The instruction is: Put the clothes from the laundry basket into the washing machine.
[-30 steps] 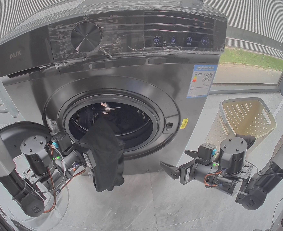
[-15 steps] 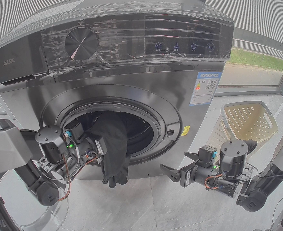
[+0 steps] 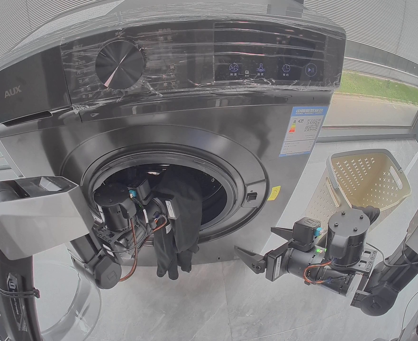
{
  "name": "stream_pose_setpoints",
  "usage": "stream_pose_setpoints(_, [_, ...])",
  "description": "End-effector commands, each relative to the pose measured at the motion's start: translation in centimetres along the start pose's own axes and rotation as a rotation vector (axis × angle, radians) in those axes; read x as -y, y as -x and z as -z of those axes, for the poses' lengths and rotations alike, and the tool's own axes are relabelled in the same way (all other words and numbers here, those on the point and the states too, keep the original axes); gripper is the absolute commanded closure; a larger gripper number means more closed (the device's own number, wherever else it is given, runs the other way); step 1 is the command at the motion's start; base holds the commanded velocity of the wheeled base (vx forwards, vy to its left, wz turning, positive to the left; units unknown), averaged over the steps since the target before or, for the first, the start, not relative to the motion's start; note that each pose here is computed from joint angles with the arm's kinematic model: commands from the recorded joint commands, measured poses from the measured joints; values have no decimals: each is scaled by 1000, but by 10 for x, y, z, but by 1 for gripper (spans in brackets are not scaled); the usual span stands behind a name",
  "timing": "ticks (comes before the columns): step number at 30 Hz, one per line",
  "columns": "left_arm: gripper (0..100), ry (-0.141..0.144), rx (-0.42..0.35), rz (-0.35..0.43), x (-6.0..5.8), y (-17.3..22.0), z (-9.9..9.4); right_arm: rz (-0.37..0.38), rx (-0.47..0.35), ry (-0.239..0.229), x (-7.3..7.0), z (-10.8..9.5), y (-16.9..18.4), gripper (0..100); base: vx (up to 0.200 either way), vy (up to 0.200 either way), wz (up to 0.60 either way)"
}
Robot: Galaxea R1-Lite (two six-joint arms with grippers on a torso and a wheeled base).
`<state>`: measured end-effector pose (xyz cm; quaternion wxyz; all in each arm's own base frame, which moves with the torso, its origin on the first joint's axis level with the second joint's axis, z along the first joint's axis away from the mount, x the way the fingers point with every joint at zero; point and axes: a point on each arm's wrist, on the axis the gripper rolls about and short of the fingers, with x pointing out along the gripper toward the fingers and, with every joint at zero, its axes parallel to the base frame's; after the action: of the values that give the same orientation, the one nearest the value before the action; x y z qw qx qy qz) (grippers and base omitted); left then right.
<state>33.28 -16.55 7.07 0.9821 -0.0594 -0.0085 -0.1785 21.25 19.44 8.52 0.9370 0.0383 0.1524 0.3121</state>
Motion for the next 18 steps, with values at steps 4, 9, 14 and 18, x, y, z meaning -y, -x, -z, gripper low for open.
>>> stream_pose_setpoints(4, [100, 2, 32, -27, -6, -37, 21, -8, 20, 6, -1, -1, 2, 0, 0, 0, 0])
stream_pose_setpoints(9, [100, 2, 44, -51, -9, -59, 29, -11, 26, 6, -2, -2, 3, 0, 0, 0, 0])
stream_pose_setpoints(14, [100, 6, 91, -79, -17, -86, 25, -34, 35, 9, -9, -4, 7, 0, 0, 0, 0])
stream_pose_setpoints(18, [100, 11, 149, -118, -25, -107, 19, -23, 48, 10, -12, -6, 10, 0, 0, 0, 0])
